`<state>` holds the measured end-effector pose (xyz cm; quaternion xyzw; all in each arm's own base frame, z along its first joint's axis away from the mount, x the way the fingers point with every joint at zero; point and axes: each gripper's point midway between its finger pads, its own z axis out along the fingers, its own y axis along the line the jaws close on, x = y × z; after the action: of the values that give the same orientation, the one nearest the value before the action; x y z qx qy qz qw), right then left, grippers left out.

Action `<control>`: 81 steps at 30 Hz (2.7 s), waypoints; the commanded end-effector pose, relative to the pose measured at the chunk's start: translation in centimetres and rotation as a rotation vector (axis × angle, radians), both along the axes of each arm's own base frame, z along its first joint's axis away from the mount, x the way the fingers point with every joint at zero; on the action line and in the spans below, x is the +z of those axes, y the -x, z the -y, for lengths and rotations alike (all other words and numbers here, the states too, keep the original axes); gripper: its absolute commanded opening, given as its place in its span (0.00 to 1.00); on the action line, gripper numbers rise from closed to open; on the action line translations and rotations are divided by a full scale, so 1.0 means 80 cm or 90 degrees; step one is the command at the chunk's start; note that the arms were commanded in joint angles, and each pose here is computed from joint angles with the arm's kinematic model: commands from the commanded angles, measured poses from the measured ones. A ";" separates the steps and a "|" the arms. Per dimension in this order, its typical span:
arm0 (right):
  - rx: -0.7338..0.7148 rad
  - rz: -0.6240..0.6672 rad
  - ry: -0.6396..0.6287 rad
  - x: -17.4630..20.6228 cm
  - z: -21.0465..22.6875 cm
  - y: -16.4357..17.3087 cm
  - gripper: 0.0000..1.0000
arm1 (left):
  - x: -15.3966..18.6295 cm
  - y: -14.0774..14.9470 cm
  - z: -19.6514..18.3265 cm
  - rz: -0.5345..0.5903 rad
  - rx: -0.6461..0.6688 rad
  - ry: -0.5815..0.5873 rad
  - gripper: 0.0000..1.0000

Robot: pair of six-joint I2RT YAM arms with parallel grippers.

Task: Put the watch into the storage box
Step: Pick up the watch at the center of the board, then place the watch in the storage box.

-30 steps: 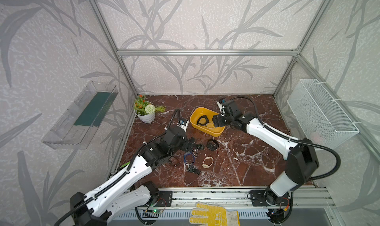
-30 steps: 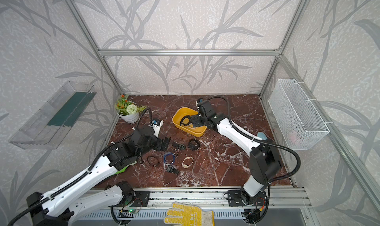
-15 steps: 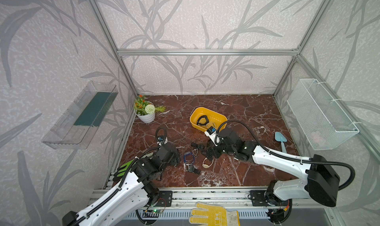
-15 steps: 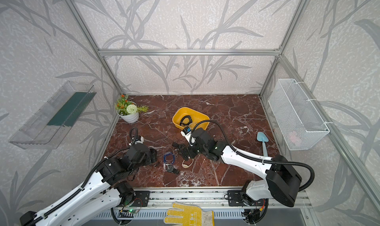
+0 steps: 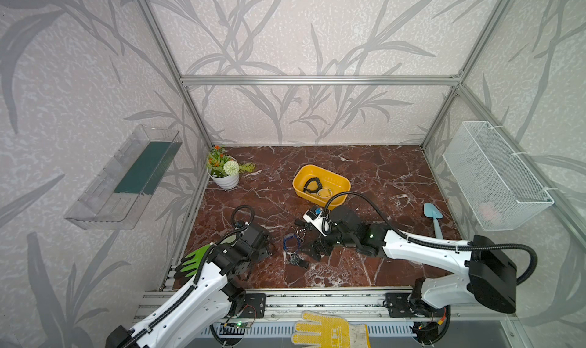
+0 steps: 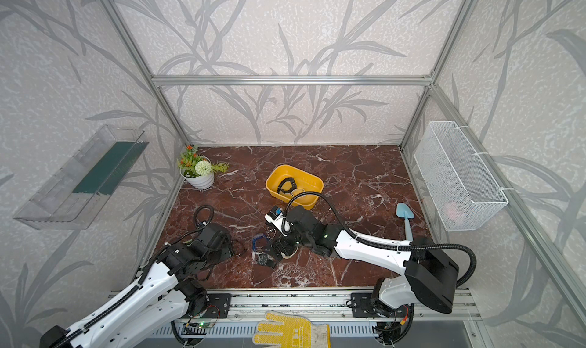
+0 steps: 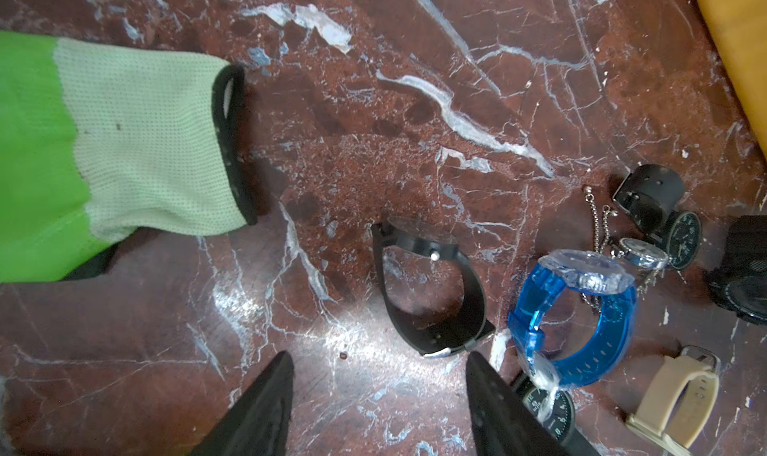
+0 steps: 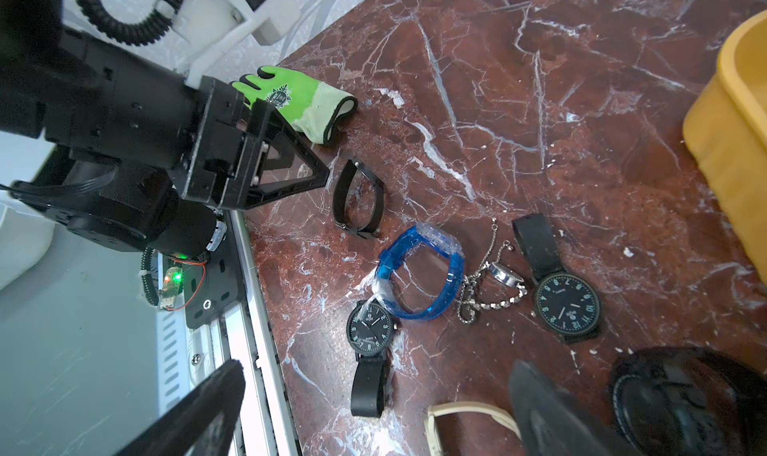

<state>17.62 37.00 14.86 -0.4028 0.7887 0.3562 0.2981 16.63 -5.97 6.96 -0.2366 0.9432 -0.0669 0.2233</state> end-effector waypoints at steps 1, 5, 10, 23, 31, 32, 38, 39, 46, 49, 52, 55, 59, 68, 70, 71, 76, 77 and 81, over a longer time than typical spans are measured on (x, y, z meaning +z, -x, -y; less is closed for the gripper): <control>0.033 0.012 -0.008 0.001 -0.014 0.012 0.99 | -0.012 0.003 0.000 -0.023 0.010 0.013 0.64; 0.042 0.010 -0.006 -0.002 -0.022 0.017 0.99 | -0.019 -0.005 0.004 -0.030 0.002 0.011 0.62; 0.078 0.026 -0.010 -0.003 -0.038 0.033 0.99 | -0.028 -0.010 0.010 -0.047 -0.001 0.012 0.55; 0.069 0.034 -0.018 -0.016 -0.056 0.026 0.99 | -0.042 -0.012 0.011 -0.055 0.014 0.024 0.48; 0.052 0.045 -0.013 -0.019 -0.054 0.022 0.99 | -0.049 -0.019 0.015 -0.054 0.012 0.027 0.42; 0.050 0.045 -0.014 -0.019 -0.054 0.021 0.99 | -0.051 -0.020 0.015 -0.054 0.011 0.027 0.42; 0.038 0.049 -0.011 -0.019 -0.053 0.018 0.99 | -0.058 -0.024 0.018 -0.065 0.005 0.025 0.36; 0.038 0.049 -0.011 -0.019 -0.054 0.018 0.98 | -0.059 -0.025 0.018 -0.066 0.006 0.024 0.35; 0.033 0.048 -0.006 -0.022 -0.052 0.016 0.98 | -0.058 -0.031 0.020 -0.062 0.000 0.023 0.00; 0.026 0.049 0.000 -0.024 -0.050 0.015 0.98 | -0.055 -0.033 0.021 -0.057 -0.004 0.023 0.00; 0.008 0.051 0.008 -0.025 -0.047 0.009 0.98 | -0.047 -0.038 0.023 -0.049 -0.013 0.021 0.00; -0.010 0.056 0.008 -0.023 -0.042 0.006 0.98 | -0.028 -0.048 0.024 -0.036 -0.035 0.003 0.00; -0.045 0.069 0.017 -0.019 -0.028 -0.003 0.99 | 0.003 -0.065 0.030 -0.014 -0.077 -0.015 0.00; -0.172 0.063 0.018 -0.009 0.024 -0.047 0.98 | 0.084 -0.124 0.064 0.055 -0.176 -0.014 0.00; -0.209 0.047 0.006 -0.010 0.042 -0.063 0.98 | 0.095 -0.147 0.083 0.072 -0.197 0.001 0.00; -0.222 0.045 0.003 -0.010 0.048 -0.067 0.98 | 0.099 -0.157 0.092 0.077 -0.206 0.013 0.00; -0.305 0.049 0.015 0.000 0.085 -0.087 0.98 | 0.110 -0.213 0.168 0.077 -0.319 0.065 0.00; -0.314 0.052 0.011 0.002 0.091 -0.088 0.98 | 0.108 -0.222 0.179 0.074 -0.334 0.065 0.00; -0.356 0.057 0.002 0.009 0.120 -0.087 0.99 | 0.107 -0.258 0.226 0.078 -0.388 0.057 0.00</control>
<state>24.46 29.29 15.23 -0.2152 0.8494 0.2552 0.4087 36.21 -21.36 14.57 0.0024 0.9587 -0.1664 0.2306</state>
